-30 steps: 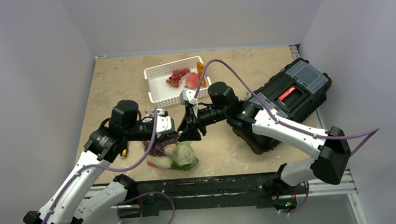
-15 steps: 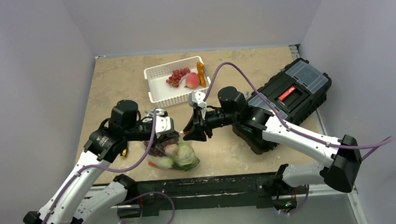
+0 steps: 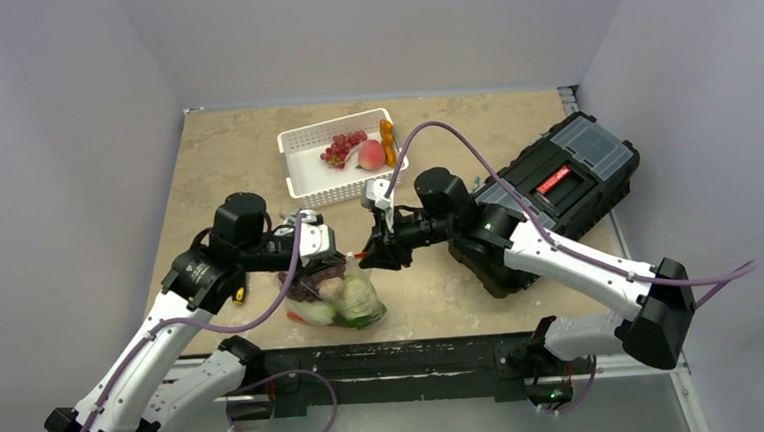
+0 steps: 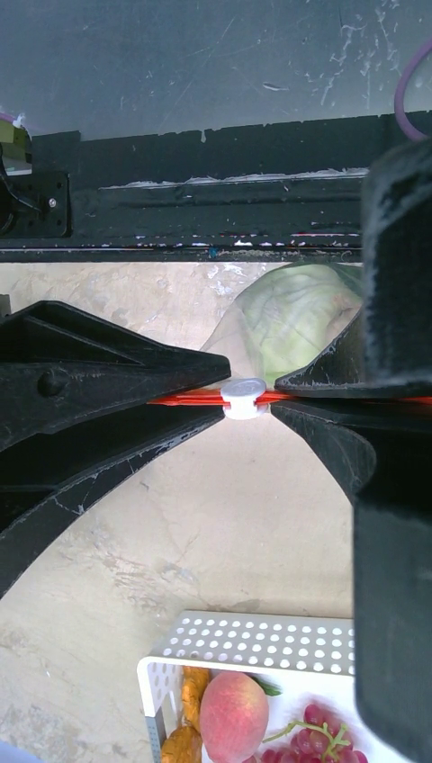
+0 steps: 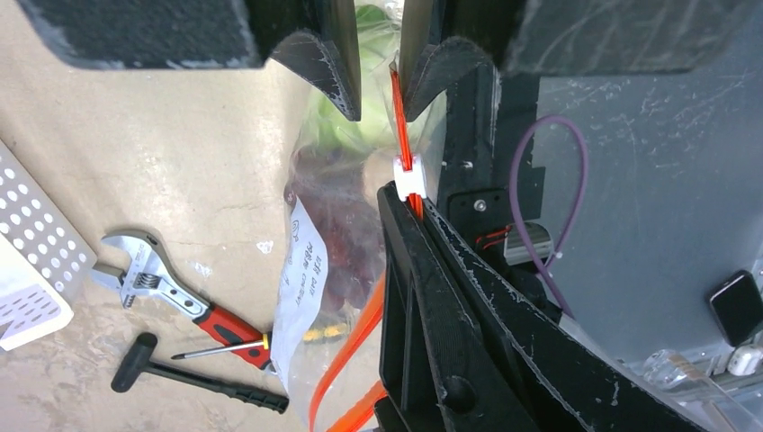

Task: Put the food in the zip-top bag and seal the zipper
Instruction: Zip the zipper food storage bag at the center of the board.

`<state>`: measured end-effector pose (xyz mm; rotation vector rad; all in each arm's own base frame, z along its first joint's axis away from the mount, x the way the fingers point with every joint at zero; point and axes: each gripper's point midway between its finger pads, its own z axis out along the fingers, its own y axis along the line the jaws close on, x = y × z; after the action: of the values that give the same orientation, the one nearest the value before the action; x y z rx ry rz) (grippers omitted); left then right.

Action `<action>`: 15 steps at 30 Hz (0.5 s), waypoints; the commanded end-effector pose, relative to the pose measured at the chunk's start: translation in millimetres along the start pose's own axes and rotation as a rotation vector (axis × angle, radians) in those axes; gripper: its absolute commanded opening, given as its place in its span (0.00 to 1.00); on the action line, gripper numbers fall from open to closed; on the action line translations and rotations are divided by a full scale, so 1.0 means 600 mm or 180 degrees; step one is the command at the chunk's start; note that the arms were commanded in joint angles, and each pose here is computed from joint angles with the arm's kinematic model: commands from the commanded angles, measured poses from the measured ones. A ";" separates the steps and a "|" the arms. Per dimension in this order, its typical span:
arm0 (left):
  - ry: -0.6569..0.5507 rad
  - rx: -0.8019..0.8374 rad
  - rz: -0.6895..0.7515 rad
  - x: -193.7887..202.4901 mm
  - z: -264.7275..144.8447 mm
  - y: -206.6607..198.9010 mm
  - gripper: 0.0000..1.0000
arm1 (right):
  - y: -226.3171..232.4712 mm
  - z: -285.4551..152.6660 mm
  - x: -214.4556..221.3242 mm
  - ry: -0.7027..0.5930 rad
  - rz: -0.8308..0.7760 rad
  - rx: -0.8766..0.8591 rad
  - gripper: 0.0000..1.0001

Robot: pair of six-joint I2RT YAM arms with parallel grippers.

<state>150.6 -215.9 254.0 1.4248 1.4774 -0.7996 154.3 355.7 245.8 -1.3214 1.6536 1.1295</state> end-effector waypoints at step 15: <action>-0.0246 0.0072 0.0225 -0.034 0.000 -0.002 0.00 | 0.001 0.008 -0.044 0.0060 -0.0210 -0.0107 0.06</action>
<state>151.2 -216.2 254.6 1.4242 1.4740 -0.7977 159.2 363.8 249.5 -1.3856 1.6654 1.1106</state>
